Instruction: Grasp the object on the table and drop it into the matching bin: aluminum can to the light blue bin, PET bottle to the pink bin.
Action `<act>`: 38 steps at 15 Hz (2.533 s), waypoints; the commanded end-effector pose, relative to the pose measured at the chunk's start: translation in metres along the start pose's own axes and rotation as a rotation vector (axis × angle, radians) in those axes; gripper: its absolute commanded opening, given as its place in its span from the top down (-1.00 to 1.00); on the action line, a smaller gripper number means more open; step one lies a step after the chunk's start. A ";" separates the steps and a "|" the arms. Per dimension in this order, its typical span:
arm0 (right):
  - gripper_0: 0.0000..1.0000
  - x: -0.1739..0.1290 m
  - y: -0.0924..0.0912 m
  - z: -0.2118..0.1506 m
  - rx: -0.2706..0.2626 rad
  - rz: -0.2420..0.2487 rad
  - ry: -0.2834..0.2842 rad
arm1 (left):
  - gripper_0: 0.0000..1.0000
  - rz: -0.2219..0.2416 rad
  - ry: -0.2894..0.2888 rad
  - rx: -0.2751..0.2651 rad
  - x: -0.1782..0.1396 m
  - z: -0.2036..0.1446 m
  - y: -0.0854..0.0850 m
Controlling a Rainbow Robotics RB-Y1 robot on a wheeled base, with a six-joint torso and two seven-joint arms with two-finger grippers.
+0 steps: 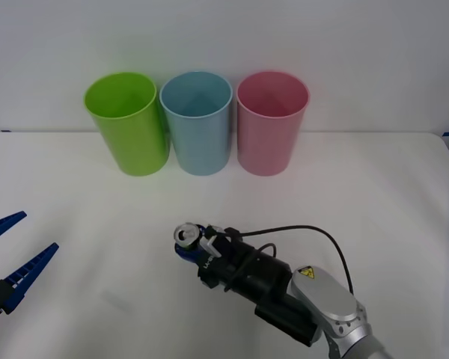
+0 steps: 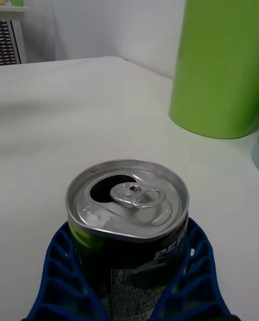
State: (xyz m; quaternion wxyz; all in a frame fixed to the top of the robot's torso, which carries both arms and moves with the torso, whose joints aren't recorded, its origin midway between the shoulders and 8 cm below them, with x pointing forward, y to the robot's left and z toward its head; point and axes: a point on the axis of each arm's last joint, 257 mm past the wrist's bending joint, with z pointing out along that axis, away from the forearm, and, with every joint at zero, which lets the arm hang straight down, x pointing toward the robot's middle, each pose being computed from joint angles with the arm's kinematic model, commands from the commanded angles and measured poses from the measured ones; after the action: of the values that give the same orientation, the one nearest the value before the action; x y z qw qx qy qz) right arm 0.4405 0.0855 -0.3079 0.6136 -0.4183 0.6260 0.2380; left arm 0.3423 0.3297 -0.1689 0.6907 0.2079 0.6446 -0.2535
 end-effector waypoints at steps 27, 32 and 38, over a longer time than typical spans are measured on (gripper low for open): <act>1.00 -0.141 -0.056 -0.119 0.102 0.226 -0.266 | -1.00 0.000 0.000 0.000 0.000 0.000 0.000; 1.00 -0.188 -0.080 -0.132 0.143 0.230 -0.363 | -1.00 0.000 0.000 0.000 0.000 0.000 0.000; 1.00 -0.234 -0.104 -0.119 0.136 0.193 -0.434 | -1.00 0.000 0.000 0.000 0.000 0.000 0.000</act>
State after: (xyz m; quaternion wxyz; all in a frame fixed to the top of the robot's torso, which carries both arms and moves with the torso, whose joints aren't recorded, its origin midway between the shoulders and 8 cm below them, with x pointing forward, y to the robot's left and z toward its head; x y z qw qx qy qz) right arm 0.4281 -0.0153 -0.0507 0.7323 -0.2501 0.5365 0.3368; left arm 0.3423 0.3297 -0.1689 0.6907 0.2079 0.6445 -0.2534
